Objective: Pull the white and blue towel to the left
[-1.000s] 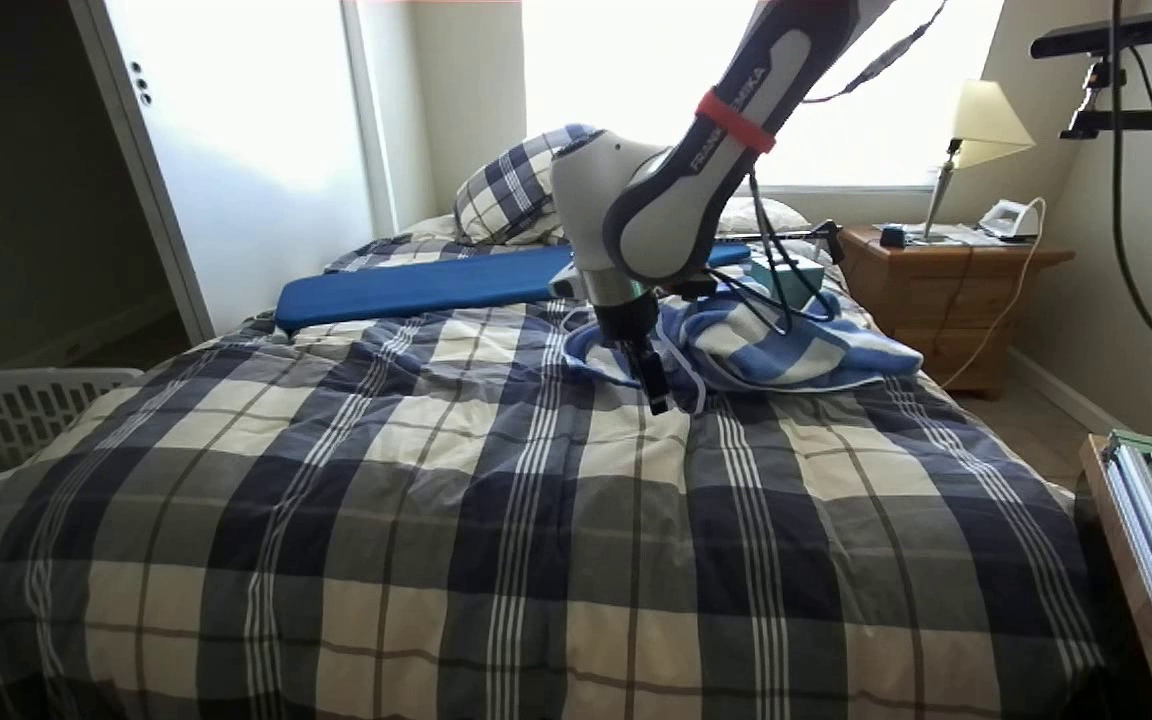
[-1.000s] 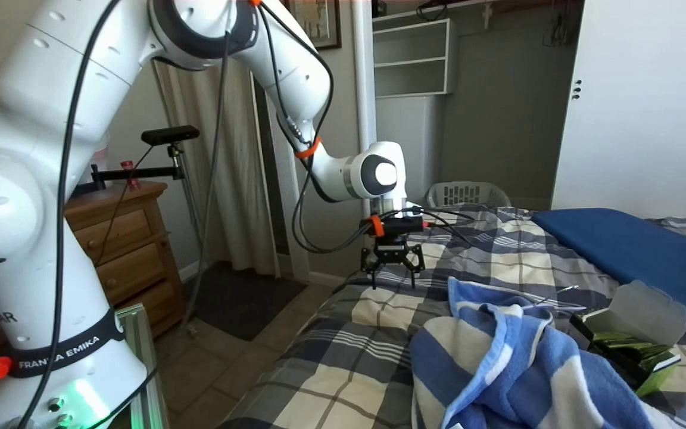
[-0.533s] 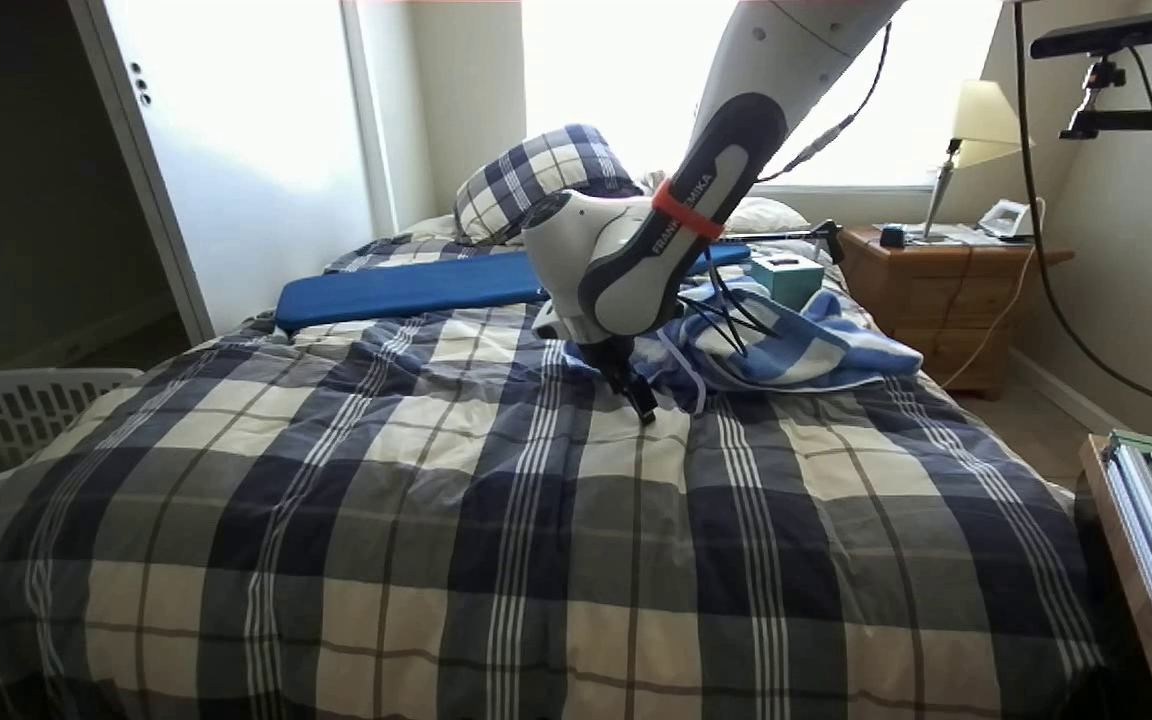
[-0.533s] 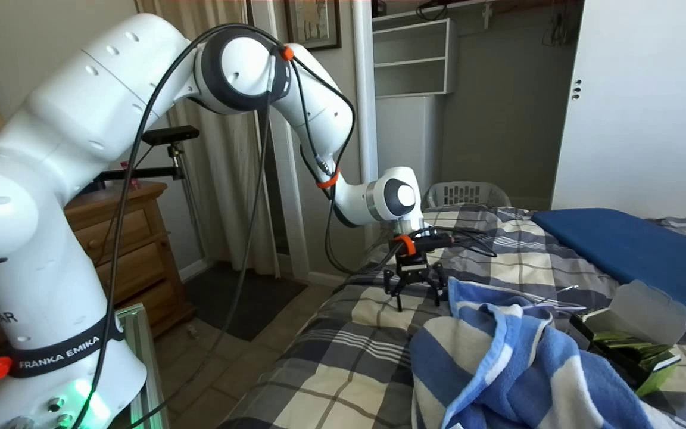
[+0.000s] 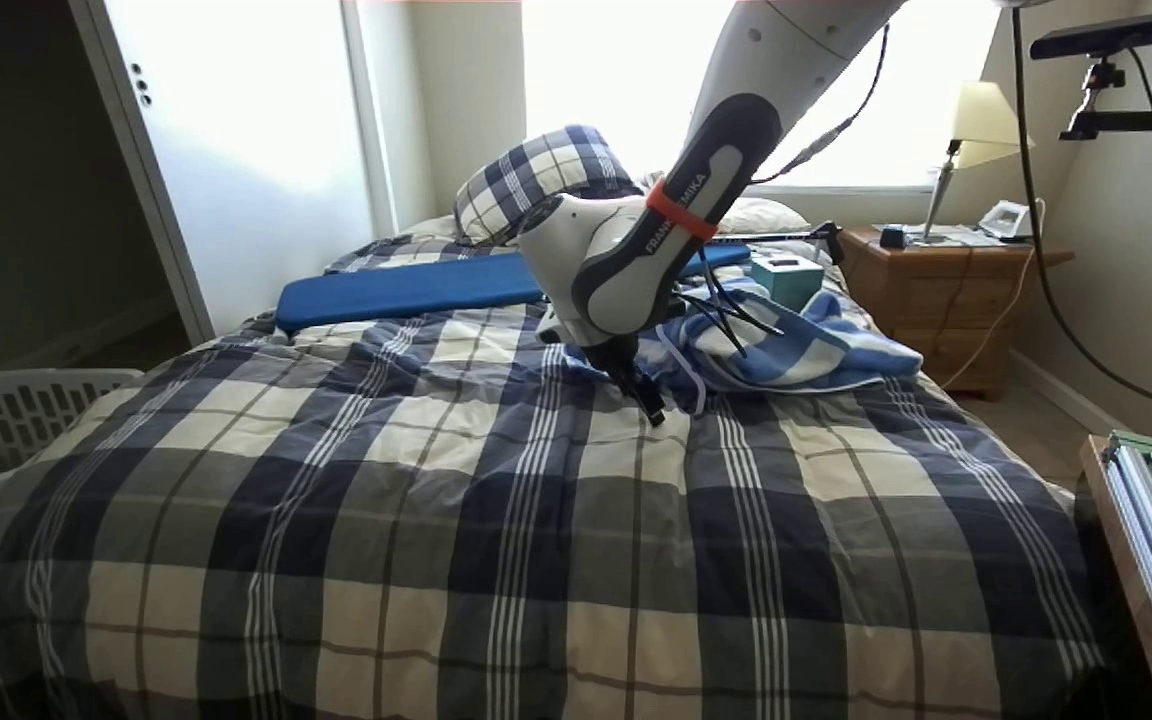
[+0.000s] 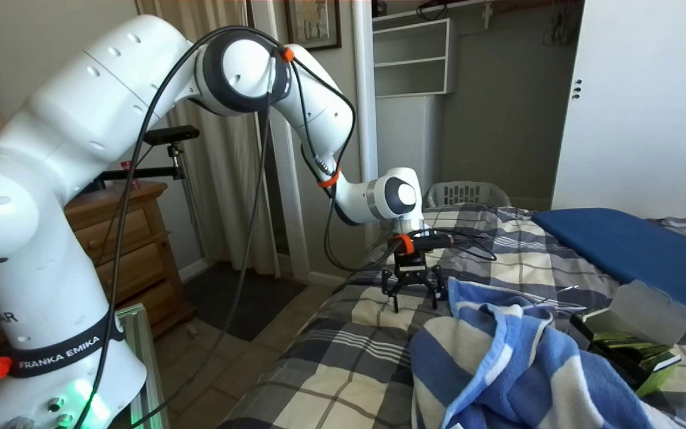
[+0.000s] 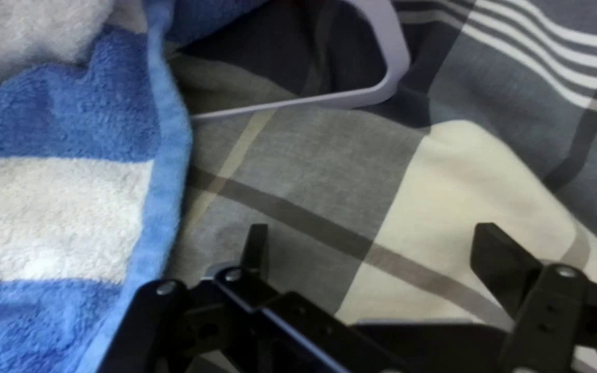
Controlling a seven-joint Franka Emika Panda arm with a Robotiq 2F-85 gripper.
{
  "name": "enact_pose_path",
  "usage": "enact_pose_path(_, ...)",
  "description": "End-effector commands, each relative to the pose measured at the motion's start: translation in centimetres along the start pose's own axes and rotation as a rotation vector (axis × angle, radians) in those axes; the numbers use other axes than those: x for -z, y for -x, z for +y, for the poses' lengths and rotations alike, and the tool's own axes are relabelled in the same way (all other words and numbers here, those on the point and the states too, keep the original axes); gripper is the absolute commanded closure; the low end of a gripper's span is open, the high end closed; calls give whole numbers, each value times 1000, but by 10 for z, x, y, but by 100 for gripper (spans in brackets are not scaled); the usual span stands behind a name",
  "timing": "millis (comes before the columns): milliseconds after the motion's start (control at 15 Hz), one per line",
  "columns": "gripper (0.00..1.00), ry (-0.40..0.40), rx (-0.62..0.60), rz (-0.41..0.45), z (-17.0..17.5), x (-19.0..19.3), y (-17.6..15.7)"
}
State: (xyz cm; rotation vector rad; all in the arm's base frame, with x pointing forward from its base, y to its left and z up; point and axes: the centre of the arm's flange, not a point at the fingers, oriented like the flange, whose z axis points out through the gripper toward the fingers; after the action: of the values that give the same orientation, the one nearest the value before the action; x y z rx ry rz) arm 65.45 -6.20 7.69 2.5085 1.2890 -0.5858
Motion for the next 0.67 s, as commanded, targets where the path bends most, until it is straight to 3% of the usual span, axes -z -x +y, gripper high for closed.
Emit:
enact_pose_path(0,0,-42,-63,-48,-16,13,15)
enact_pose_path(333,0,10,-208,-74,-6,20,26)
enact_pose_path(600,0,83,-313,-62,21,-4,32)
